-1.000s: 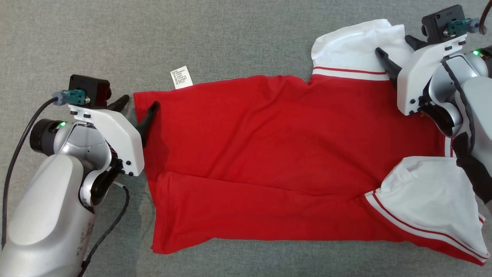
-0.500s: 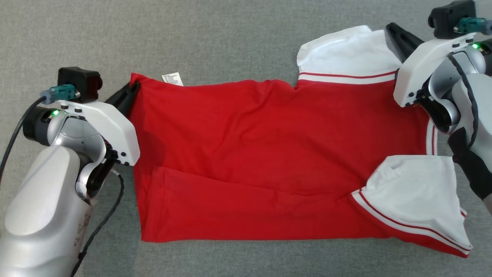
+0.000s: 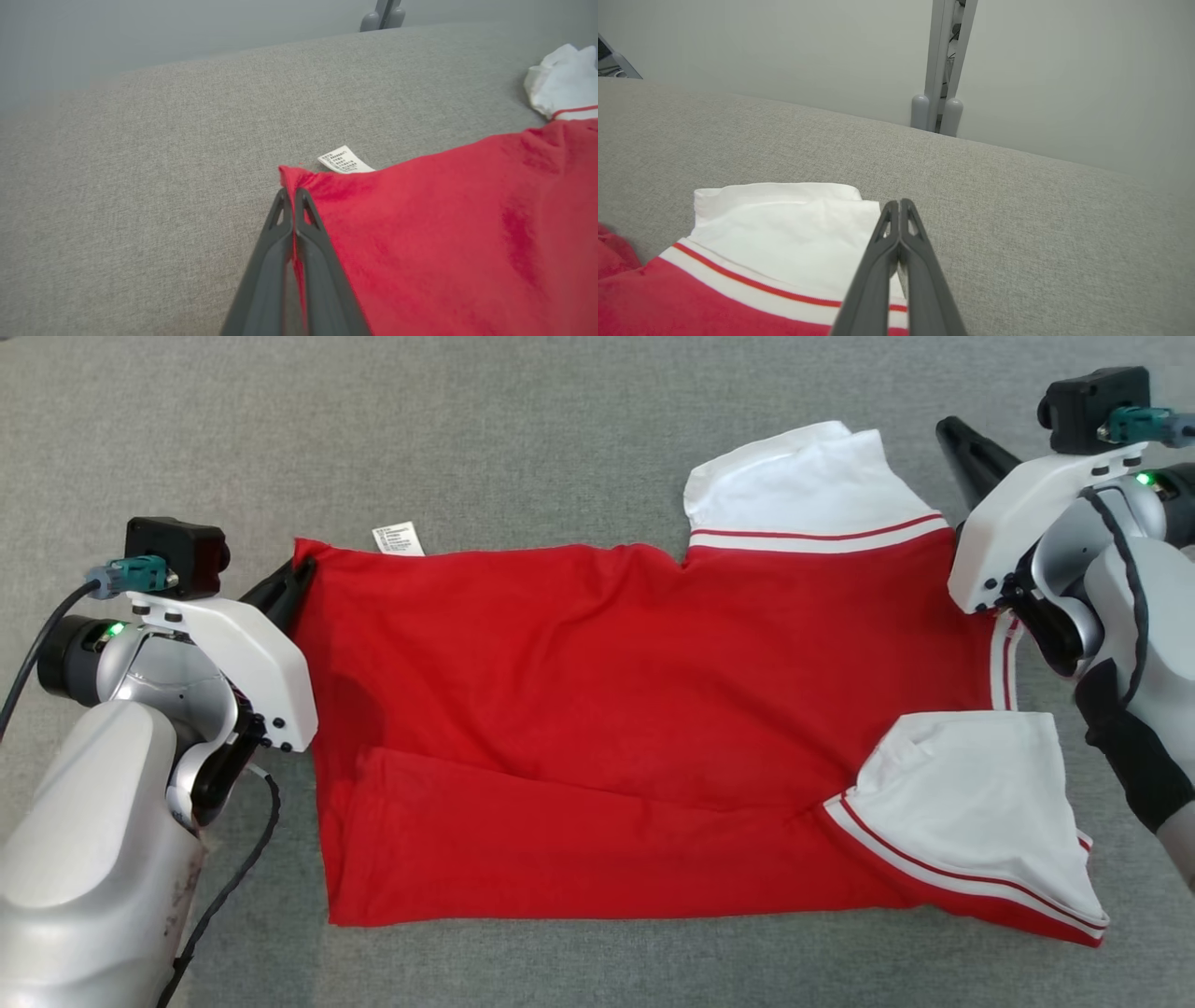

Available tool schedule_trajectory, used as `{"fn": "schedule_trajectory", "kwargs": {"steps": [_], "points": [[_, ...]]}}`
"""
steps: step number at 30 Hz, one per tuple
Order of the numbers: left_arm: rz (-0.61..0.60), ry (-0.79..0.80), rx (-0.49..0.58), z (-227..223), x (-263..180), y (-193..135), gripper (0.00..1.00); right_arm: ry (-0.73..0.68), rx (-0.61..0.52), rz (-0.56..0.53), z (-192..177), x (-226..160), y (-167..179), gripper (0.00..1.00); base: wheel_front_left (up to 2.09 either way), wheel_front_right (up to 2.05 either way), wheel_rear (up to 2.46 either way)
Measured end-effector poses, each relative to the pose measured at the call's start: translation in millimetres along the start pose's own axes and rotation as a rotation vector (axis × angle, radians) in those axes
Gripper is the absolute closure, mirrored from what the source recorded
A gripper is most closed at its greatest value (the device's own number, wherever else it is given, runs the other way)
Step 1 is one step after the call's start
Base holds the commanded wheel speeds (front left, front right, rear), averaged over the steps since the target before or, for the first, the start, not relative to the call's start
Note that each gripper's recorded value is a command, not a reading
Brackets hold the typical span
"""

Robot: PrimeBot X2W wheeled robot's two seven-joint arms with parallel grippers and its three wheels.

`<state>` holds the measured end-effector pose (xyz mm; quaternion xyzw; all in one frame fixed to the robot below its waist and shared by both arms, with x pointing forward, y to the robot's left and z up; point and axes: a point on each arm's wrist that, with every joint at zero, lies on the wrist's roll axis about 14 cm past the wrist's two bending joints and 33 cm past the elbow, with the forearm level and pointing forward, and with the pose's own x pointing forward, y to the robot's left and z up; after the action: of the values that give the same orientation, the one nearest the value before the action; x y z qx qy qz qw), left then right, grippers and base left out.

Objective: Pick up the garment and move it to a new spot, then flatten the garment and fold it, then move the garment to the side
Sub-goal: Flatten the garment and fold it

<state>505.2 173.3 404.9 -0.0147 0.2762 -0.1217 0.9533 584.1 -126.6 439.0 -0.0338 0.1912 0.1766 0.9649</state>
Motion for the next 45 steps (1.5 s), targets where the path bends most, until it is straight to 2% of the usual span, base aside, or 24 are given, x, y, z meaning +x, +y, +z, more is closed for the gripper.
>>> {"fn": "schedule_trajectory", "kwargs": {"steps": [7,14,15,16,17,18,27,30,37,45], "points": [[0.005,0.003,-0.009,-4,3,2,1.0,0.019,0.009,0.047,-7,17,21,1.0,0.0,0.0,0.0],[0.013,0.003,-0.028,-6,5,4,1.0,0.027,0.002,0.058,-12,19,23,1.0,0.0,0.0,0.0],[0.017,-0.003,-0.038,-5,6,5,1.0,0.021,0.001,0.058,-11,20,23,0.85,0.0,0.0,0.0],[0.018,-0.002,-0.039,-5,6,4,0.7,0.013,-0.002,0.058,-9,20,23,0.52,0.0,0.0,0.0],[0.021,-0.003,-0.041,-5,6,4,0.07,0.002,0.0,0.056,-6,19,22,0.0,0.0,0.0,0.0],[0.027,-0.008,-0.045,-5,7,6,0.0,-0.009,0.0,0.054,-3,19,21,0.0,0.0,0.0,0.0],[0.064,-0.116,-0.044,9,-10,11,0.0,-0.163,-0.022,0.034,29,-1,12,0.0,0.0,0.0,0.0],[0.067,-0.219,-0.011,23,-28,9,0.0,-0.235,-0.077,0.007,45,-21,-2,0.0,0.0,0.0,0.0],[0.088,-0.379,-0.012,30,-69,-1,0.0,-0.352,-0.033,-0.054,58,-71,-19,0.0,0.0,0.0,0.0],[0.131,-0.488,-0.031,18,-106,-3,0.0,-0.394,0.0,-0.111,28,-127,-16,0.0,0.0,0.0,0.0]]}}
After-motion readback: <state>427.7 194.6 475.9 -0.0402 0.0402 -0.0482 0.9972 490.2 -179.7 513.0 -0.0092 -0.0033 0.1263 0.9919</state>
